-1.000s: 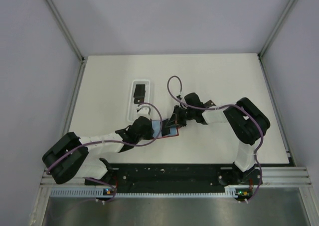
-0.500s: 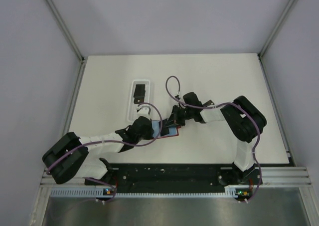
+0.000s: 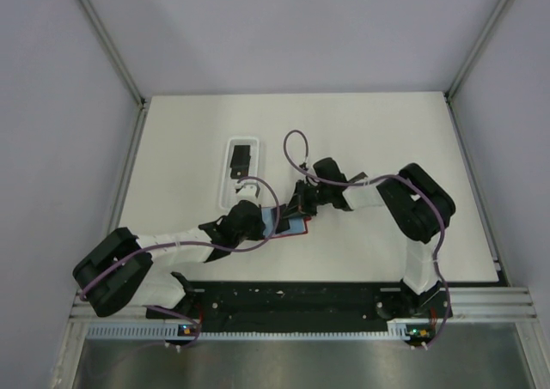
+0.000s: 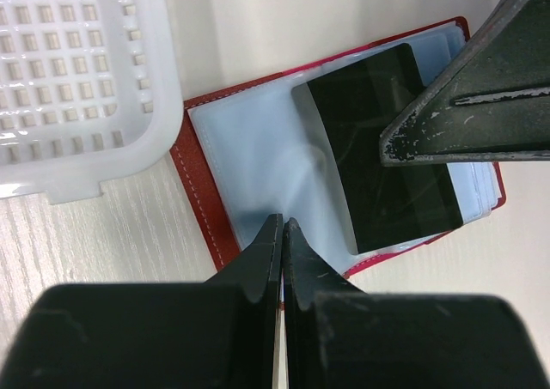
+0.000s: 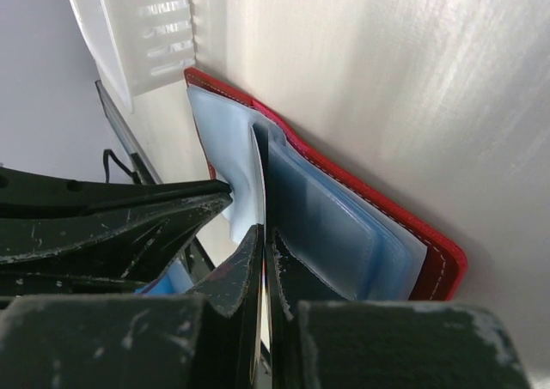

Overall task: Put the credit cards into the card holder
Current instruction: Insert the credit card into the card holder.

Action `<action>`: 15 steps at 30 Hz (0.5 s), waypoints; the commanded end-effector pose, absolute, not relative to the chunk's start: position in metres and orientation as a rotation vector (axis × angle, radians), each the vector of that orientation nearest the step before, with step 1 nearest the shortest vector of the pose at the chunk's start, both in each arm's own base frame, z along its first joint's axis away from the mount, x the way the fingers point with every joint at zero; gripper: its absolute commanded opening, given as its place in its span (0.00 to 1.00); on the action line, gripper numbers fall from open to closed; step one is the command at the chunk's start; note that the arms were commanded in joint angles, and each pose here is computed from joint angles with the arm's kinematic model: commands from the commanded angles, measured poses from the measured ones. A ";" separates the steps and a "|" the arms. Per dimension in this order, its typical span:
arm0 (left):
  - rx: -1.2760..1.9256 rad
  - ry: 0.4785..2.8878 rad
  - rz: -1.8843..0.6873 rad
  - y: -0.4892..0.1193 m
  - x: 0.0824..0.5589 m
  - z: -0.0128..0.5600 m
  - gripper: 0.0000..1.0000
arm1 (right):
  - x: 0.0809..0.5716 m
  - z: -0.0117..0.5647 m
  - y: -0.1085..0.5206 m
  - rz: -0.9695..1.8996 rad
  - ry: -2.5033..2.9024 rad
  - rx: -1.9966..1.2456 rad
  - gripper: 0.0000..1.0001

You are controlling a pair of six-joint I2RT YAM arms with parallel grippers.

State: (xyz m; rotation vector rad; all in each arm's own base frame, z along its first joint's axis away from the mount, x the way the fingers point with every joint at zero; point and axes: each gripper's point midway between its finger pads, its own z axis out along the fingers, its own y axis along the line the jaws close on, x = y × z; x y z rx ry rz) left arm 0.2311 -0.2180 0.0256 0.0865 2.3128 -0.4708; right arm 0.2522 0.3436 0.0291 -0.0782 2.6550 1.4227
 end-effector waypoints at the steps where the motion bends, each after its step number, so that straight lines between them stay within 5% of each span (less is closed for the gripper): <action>1: 0.083 2.331 -0.472 -0.215 0.228 0.019 0.00 | 0.256 0.024 0.359 1.423 2.636 -0.117 0.00; 15: 0.047 2.312 -0.435 -0.208 0.232 0.034 0.00 | 0.243 0.010 0.367 1.386 2.674 -0.154 0.00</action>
